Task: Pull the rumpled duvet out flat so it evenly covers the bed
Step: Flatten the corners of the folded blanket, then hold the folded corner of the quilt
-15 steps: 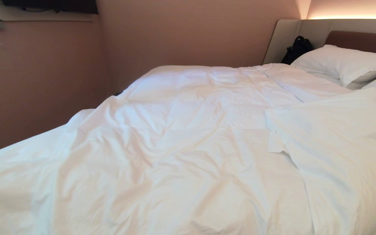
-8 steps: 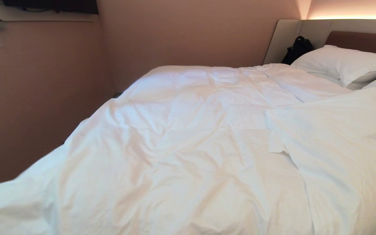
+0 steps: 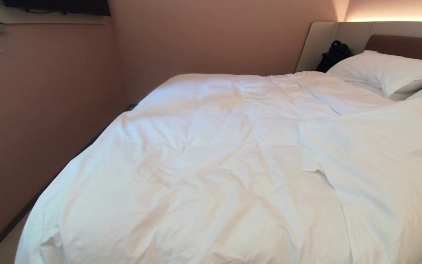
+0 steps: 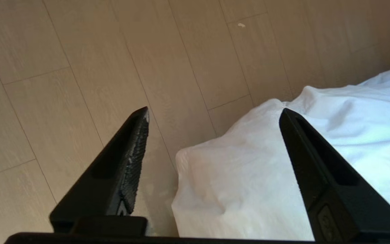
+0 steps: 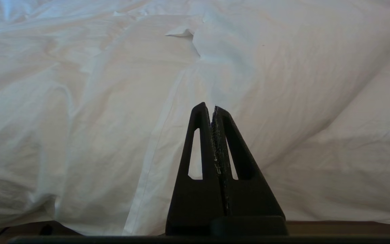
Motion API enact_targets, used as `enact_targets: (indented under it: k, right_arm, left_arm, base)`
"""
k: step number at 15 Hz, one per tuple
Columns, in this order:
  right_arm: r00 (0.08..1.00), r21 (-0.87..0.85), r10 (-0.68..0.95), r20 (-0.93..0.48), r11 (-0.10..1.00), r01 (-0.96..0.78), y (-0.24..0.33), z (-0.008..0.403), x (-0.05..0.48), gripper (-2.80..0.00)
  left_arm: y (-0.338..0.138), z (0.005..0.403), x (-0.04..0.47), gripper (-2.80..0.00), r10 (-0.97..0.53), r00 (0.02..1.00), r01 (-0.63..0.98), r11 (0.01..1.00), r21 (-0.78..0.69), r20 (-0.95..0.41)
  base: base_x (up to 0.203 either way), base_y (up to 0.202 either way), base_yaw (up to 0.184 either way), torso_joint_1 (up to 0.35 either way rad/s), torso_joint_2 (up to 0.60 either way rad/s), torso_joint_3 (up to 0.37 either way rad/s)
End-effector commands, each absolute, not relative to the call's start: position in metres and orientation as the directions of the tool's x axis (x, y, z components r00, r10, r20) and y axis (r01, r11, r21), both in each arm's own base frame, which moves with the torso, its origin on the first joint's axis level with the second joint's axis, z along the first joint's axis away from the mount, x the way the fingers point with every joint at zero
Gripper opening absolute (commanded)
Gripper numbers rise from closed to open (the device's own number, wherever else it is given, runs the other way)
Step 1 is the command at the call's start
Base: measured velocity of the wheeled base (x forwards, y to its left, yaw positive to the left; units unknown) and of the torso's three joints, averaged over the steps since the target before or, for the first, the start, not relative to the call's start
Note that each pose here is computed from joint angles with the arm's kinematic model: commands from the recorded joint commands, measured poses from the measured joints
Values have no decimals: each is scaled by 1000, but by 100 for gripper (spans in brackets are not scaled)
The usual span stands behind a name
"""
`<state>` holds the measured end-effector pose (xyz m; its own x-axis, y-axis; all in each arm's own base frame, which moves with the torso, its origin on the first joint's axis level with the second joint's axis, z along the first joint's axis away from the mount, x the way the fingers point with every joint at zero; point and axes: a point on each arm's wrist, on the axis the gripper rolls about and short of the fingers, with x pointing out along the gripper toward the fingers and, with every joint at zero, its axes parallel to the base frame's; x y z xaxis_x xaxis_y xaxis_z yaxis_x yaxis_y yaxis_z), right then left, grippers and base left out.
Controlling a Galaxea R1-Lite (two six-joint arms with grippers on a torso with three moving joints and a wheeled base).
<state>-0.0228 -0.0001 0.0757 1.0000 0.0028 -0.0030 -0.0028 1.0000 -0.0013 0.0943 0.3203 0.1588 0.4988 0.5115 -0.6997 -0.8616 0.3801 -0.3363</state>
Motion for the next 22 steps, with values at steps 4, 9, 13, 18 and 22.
enact_targets:
  k: [4,9,13,18,22]
  right_arm:
    - [1000,-2,3,-3,1000,-3,0,76,-23,-280]
    - [1000,-2,3,-3,1000,-3,0,76,-23,-280]
    - [1000,-2,3,-3,1000,-3,0,76,-23,-280]
    - [1000,-2,3,-3,1000,-3,0,76,-23,-280]
    - [1000,-2,3,-3,1000,-3,0,76,-23,-280]
  left_arm:
    - [280,200,96,0,477,663,-741,527,-417,-577]
    - [193,255,95,0,329,872,-472,762,-443,-363]
    - [139,273,90,-280,259,924,-357,849,-389,-282]
    - [123,284,82,-280,287,929,-354,872,-339,-233]
    - [102,296,71,-280,288,941,-331,891,-310,-175]
  base:
    - [0,0,0,0,0,0]
    - [0,0,0,0,0,0]
    - [0,0,0,0,0,0]
    - [0,0,0,0,0,0]
    - [0,0,0,0,0,0]
